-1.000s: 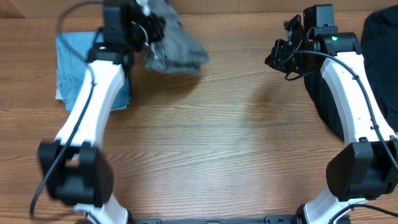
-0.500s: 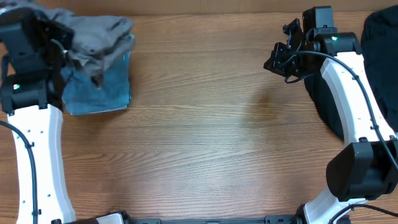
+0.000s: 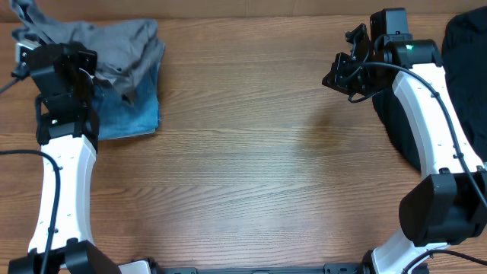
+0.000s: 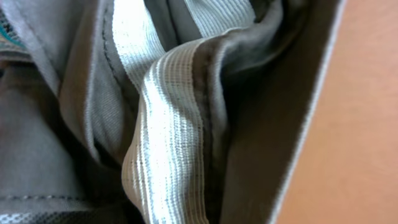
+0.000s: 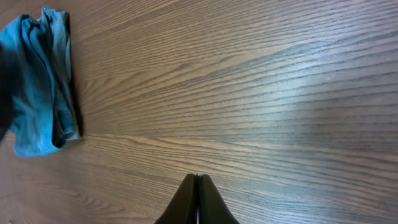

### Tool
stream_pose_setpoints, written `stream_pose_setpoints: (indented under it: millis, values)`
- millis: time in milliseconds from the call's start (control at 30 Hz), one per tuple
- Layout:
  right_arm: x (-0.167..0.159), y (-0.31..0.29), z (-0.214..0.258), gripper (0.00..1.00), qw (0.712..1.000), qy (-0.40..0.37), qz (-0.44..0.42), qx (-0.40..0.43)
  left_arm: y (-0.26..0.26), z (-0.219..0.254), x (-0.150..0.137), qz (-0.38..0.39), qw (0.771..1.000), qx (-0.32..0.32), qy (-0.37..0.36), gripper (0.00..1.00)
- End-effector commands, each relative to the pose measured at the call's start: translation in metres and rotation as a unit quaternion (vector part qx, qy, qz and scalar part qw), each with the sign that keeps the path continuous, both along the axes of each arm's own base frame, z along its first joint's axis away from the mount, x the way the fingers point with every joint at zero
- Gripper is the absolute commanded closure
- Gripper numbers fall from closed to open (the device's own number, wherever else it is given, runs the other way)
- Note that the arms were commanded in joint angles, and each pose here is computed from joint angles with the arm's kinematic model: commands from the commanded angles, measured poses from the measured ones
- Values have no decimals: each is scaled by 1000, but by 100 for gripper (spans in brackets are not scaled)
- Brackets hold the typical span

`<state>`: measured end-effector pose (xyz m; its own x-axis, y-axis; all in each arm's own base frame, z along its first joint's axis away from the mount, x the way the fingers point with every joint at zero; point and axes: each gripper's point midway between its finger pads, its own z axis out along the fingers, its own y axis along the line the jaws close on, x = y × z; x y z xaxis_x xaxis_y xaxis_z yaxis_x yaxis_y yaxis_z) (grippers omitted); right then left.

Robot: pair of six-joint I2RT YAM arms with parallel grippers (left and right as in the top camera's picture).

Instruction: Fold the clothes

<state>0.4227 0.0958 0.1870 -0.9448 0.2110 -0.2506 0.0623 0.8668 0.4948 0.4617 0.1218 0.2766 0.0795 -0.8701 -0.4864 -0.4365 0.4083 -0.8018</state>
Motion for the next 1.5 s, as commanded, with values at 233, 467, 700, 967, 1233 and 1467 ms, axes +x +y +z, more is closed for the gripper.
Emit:
stream_pose_setpoints:
  millis: [233,467,700,967,1233,1467]
  values:
    - [1,2,5,96,1000,-8,5,3,-6,-151,-41,44,969,-112,216,96]
    - [2,2,6,96,1000,-9,5,4,7,-188,-104,114,920,-191,324,30]
    - [1,2,5,96,1000,-8,5,4,4,-166,-103,39,934,-187,303,0]
    - [1,2,6,96,1000,-9,5,4,-4,-71,-124,-64,970,-7,234,12]
    - [2,2,6,96,1000,-10,6,4,12,-26,-120,-44,980,85,174,96]
    - [1,2,5,96,1000,-8,5,3,38,-112,-86,-42,961,61,266,96]
